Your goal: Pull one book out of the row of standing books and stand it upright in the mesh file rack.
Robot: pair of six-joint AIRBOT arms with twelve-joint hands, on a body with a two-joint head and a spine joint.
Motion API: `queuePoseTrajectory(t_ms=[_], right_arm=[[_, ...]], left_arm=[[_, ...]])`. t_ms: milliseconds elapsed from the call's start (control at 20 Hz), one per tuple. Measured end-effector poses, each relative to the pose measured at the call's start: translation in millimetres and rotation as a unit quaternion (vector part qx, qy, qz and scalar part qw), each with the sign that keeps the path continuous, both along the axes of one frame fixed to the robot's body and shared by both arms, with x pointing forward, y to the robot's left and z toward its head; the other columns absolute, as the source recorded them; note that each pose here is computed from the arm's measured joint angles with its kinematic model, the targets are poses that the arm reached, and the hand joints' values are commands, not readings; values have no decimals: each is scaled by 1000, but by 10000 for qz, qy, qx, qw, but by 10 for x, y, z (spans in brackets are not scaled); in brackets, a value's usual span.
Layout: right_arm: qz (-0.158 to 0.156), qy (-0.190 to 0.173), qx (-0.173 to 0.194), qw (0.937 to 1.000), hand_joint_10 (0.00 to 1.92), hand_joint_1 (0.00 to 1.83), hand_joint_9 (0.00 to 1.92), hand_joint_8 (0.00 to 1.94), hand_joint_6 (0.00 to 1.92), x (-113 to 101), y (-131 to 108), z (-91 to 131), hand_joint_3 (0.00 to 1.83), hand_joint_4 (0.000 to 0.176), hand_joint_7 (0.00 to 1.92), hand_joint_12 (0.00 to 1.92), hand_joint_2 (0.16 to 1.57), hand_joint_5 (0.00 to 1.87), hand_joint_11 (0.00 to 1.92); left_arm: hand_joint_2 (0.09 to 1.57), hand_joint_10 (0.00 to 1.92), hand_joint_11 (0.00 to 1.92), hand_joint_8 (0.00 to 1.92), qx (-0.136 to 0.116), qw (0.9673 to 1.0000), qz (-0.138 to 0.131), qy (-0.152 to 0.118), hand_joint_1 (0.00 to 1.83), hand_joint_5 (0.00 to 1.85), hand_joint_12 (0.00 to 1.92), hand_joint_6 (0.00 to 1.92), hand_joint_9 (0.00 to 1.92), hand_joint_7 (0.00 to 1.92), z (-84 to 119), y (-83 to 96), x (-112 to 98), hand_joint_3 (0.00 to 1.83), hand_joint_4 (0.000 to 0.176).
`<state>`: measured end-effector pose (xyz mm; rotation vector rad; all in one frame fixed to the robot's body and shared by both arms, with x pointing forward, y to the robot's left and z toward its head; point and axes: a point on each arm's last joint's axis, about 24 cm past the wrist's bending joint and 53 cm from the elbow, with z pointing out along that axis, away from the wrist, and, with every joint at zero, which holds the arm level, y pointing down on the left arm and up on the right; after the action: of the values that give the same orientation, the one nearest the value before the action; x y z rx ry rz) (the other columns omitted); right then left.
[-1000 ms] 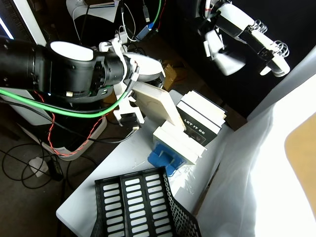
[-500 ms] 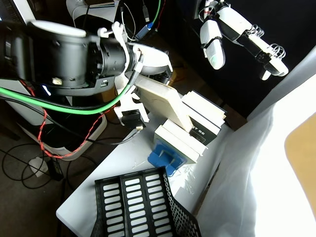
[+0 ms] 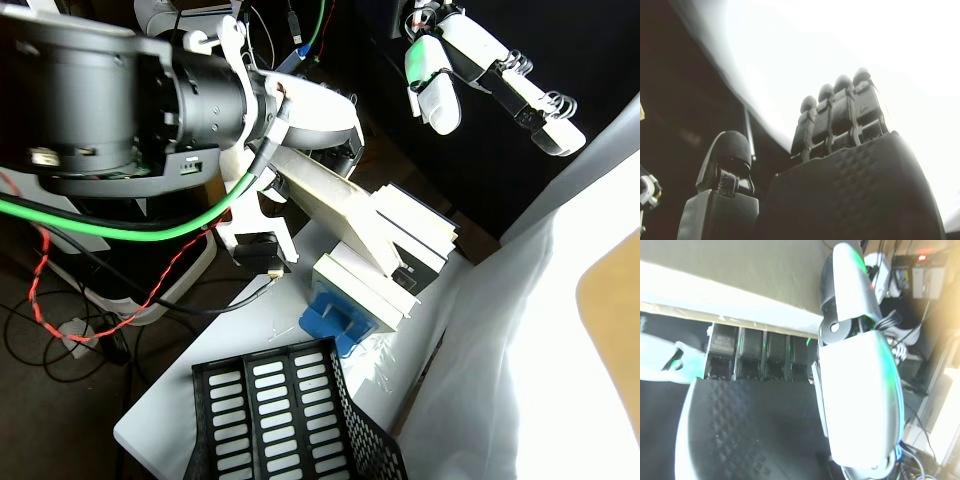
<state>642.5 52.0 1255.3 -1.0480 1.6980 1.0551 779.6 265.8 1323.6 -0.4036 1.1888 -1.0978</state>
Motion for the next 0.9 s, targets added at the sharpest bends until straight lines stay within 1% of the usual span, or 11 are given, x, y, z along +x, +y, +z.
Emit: queuePoseTrajectory(t_ms=[100, 150, 200, 450, 550, 600, 650, 750, 800, 850, 900], right_arm=[[-46, 36, 39, 10000, 1572, 1338, 717, 1331, 1356, 9, -61, 78, 1, 0, 782, 1896, 1237, 656, 466], [-100, 57, 85, 9999, 1560, 1340, 731, 1301, 1363, 23, -109, 142, 0, 0, 792, 1860, 1233, 654, 524], [-128, 71, 105, 9998, 1616, 1338, 725, 1375, 1292, 28, -136, 163, 2, 0, 771, 1897, 1242, 641, 664], [-339, 45, 230, 9991, 1730, 1220, 820, 1539, 1140, 61, -379, 334, 0, 0, 812, 1920, 1231, 764, 787], [-431, -34, 47, 9991, 1876, 1208, 864, 1645, 1084, 81, -515, 302, 0, 0, 763, 1921, 1244, 770, 857], [-476, -18, 8, 9989, 1912, 1206, 846, 1684, 1068, 92, -574, 292, 2, 0, 733, 1921, 1249, 784, 848], [-546, -13, -16, 9985, 1860, 1198, 622, 1689, 1080, 108, -655, 313, 2, 0, 634, 1921, 1250, 855, 609], [-676, -78, 97, 9976, 1689, 1195, 476, 1586, 1162, 130, -757, 458, 0, 0, 587, 1921, 1246, 895, 393], [-700, -109, 137, 9974, 1635, 1195, 464, 1537, 1188, 125, -776, 502, 0, 0, 593, 1921, 1242, 898, 368], [-715, -99, 160, 9973, 1587, 1301, 633, 1391, 1297, 102, -795, 531, 0, 0, 638, 1819, 1241, 820, 499], [-702, -116, 115, 9974, 1516, 1336, 740, 1271, 1304, 73, -813, 525, 0, 0, 733, 1765, 1218, 788, 544]], left_arm=[[1420, 5, 19, 8, -16, 10000, -4, 0, 135, 105, 9, 17, 13, 70, 1, -4, -2, 4, 8], [1419, 4, 3, 10, -19, 10000, -5, -1, 154, 116, 176, 3, 20, 74, 2, -4, -2, 0, 1], [1415, 0, 0, 3, -19, 10000, -3, -3, 147, 105, 275, 1, 5, 58, 3, -3, -3, 0, 7], [1415, 0, 0, 2, 3, 10000, 12, -16, 114, 86, 250, 2, 0, 48, 6, -2, -3, 0, 0], [1416, 0, 0, 0, -6, 10000, 6, -23, 120, 79, 391, 4, 0, 48, 12, -9, -6, 0, 0], [1419, 0, 0, 0, -8, 10000, 13, -27, 139, 80, 402, 4, 0, 48, 19, -5, -5, 1, 0], [1421, 0, 0, 1, -19, 10000, 16, -27, 155, 87, 402, 7, 0, 51, 20, -2, -5, 1, 0], [1425, 0, 0, 0, -27, 10000, -7, -25, 133, 85, 301, 1, 0, 36, 23, -27, -10, 2, 0], [1426, 0, 0, 3, -18, 10000, -15, -28, 162, 84, 428, 2, 0, 33, 25, -35, -12, 0, 0], [1423, 0, 0, 2, -10, 10000, -28, -56, 214, 91, 639, 3, 0, 39, 42, -49, -18, 0, 0], [1424, 0, 0, 0, -20, 10000, -23, -65, 229, 84, 682, 0, 0, 31, 53, -47, -18, 1, 0]])
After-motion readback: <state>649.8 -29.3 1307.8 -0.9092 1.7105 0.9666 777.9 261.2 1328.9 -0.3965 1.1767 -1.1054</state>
